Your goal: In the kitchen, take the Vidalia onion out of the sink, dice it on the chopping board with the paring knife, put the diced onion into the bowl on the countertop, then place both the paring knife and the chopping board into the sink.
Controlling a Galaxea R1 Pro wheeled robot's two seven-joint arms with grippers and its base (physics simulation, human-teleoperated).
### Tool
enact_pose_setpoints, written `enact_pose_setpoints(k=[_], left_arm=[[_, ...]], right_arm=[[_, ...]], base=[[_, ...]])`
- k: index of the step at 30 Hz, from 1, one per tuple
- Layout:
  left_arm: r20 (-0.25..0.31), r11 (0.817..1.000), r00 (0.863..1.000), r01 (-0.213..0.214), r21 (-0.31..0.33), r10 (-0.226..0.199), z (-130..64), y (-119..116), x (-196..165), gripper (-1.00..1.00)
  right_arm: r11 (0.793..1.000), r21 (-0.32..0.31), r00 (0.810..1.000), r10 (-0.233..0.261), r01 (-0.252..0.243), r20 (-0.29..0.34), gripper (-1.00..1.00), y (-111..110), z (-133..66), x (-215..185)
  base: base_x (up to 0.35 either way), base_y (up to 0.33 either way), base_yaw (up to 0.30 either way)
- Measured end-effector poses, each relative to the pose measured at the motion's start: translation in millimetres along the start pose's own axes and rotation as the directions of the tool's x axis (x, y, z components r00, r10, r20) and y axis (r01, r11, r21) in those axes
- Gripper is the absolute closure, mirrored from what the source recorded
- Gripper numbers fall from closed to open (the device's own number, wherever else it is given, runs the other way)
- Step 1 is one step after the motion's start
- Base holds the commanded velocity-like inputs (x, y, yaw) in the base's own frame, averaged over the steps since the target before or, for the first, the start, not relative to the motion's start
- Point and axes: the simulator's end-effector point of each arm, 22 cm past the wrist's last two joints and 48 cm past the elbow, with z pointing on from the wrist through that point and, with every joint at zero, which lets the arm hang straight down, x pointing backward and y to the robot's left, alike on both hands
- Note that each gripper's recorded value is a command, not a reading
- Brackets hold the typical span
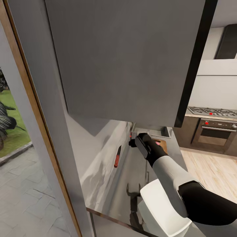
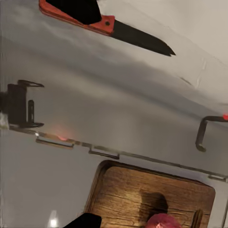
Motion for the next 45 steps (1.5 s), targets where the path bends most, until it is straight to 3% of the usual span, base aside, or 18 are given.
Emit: enact_pose_setpoints(k=[2, 6, 20, 31, 35, 41, 45], left_arm=[[0.000, 1.000, 1.000, 0.000, 0.000, 0.000, 0.0, -0.2, 0.1, -1.00], [0.000, 1.000, 1.000, 0.000, 0.000, 0.000, 0.0, -0.1, 0.2, -1.00], [0.000, 1.000, 1.000, 0.000, 0.002, 0.000, 0.0, -1.8, 0.2, -1.00], [0.000, 1.000, 1.000, 0.000, 0.002, 0.000, 0.0, -2.0, 0.3, -1.00], [0.000, 1.000, 1.000, 0.000, 0.002, 0.000, 0.0, -2.0, 0.3, -1.00], [-0.001, 1.000, 1.000, 0.000, 0.005, 0.000, 0.0, -4.1, 0.4, -1.00], [-0.001, 1.000, 1.000, 0.000, 0.006, 0.000, 0.0, -5.0, 0.5, -1.00]], right_arm=[[1.000, 0.006, 1.000, 0.005, -0.005, -0.012, -1.00, -1.8, 7.4, 10.8], [0.999, 0.024, 0.999, 0.036, -0.037, 0.027, -1.00, -7.8, 22.9, 21.7], [1.000, -0.007, 0.999, 0.025, -0.025, 0.036, -1.00, 0.1, 23.7, 21.0], [1.000, -0.010, 1.000, 0.005, -0.005, -0.012, -1.00, 1.1, 26.6, 35.8], [1.000, -0.007, 1.000, 0.014, -0.014, -0.026, -1.00, -2.0, 38.1, 56.8], [1.000, 0.018, 1.000, 0.022, -0.022, -0.005, -1.00, -10.6, 48.1, 70.8], [0.997, 0.073, 1.000, -0.003, 0.002, 0.007, -1.00, -23.2, 48.8, 70.6]], base=[[0.000, 0.000, 0.000], [0.000, 0.000, 0.000], [0.000, 0.000, 0.000], [0.000, 0.000, 0.000], [0.000, 0.000, 0.000], [0.000, 0.000, 0.000], [0.000, 0.000, 0.000]])
